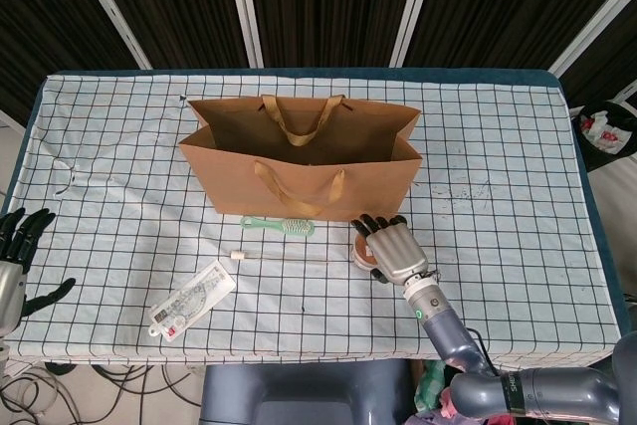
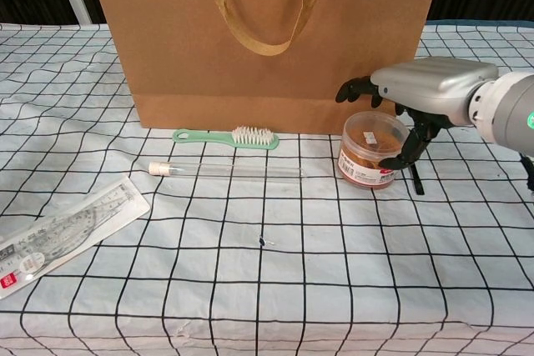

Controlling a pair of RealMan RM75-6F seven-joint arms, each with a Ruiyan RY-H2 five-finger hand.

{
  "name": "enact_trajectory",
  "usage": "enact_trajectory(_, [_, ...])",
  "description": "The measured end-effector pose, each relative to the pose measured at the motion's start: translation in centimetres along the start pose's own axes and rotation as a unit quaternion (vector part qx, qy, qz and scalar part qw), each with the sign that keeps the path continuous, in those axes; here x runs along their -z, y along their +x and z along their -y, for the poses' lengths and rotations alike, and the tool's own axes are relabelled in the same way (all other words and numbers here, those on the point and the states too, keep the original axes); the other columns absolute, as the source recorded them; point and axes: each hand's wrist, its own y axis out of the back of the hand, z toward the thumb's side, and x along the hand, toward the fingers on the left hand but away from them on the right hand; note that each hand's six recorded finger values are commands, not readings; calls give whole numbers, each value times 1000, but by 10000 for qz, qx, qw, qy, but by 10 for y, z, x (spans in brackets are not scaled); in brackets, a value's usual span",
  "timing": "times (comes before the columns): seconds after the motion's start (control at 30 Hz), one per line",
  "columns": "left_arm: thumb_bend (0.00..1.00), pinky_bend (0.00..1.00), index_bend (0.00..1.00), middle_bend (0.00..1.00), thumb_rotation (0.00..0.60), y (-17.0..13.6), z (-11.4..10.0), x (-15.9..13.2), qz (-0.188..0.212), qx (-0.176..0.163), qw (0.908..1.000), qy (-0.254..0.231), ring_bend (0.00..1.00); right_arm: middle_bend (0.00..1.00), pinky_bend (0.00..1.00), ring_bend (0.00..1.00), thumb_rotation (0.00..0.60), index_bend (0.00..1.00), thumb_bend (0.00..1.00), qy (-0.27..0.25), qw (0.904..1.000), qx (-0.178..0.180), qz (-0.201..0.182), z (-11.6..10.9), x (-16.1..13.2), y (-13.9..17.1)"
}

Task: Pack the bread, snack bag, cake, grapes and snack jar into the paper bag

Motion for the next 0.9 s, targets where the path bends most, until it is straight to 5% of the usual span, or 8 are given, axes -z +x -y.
enact_trajectory(0.43, [74,80,103,103,600,0,-1,1,-15,-2,10000,-17,11,142,293,205,600,136,184,47,9996,-246,146,10,7,-14])
enact_trajectory(0.7, [74,80,103,103,600,0,-1,1,-19,11,10000,-16,11,338,362,425,600,259,254,100,9993,-339,134,15,7,-15])
enact_trajectory(0.9, [74,80,103,102,600,0,-1,1,-14,11,10000,-21,11,419,420,489,600,358,308,15,10000,-56,78,6,6,-14])
